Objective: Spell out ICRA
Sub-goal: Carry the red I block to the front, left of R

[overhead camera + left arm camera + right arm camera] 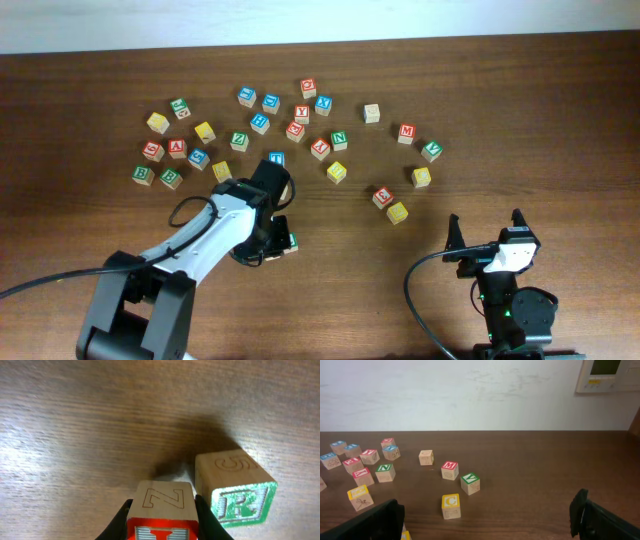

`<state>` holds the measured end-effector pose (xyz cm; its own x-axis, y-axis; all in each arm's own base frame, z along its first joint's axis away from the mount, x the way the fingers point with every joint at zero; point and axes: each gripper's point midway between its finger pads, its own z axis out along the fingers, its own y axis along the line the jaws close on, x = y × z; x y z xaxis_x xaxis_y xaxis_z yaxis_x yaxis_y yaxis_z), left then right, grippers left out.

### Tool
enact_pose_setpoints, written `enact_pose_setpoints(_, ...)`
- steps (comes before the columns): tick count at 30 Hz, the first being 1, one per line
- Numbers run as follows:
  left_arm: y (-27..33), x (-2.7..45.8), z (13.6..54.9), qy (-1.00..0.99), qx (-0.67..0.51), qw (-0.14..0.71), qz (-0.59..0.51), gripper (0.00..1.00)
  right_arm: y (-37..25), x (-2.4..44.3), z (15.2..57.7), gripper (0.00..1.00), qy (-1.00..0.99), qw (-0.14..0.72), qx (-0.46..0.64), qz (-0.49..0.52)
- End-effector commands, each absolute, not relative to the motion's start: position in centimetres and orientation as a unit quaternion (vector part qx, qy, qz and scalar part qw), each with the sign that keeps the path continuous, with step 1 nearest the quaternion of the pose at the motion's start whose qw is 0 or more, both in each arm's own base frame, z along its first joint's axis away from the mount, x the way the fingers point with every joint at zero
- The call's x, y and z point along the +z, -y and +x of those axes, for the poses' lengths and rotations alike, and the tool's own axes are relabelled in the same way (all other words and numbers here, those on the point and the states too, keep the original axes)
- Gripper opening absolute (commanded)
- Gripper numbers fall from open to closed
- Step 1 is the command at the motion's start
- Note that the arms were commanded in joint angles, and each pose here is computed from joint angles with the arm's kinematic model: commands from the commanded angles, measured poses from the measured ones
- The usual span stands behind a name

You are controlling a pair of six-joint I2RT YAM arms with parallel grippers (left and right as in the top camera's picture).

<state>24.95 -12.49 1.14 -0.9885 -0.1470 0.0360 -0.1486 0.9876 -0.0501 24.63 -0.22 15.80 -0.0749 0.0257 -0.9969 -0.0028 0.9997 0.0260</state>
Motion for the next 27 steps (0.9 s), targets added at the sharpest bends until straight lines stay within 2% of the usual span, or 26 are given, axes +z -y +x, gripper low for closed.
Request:
enact_pose_setpoints(1, 10.8, 1.1, 25.7, 0.996, -0.021, -0.011, 0.081, 0.18, 0.4, 15.6, 24.6, 0.98, -0.734, 0.679, 0.008, 0.013)
enact_pose_setpoints(6, 11.0, 1.2, 26.2, 0.996, -0.018, -0.023, 0.081, 0.18, 0.4, 15.6, 24.6, 0.98, -0.734, 0.679, 0.008, 0.013)
enact_pose_setpoints(13, 14.6, 1.2, 26.6, 0.996, 0.073, -0.015, 0.048, 0.19, 0.4, 15.6, 24.6, 0.98, -0.734, 0.679, 0.008, 0.013)
enact_pose_setpoints(21, 16.6, 1.1, 26.3, 0.996, 0.079, -0.023, 0.023, 0.17, 0.4, 15.6, 24.6, 0.98, -0.734, 0.679, 0.008, 0.013)
enact_pose_setpoints(27, 13.8, 1.2, 25.2, 0.999, 0.020, 0.000, 0.036, 0.17, 0.4, 15.5, 24.6, 0.98, -0.735, 0.678, 0.008, 0.013)
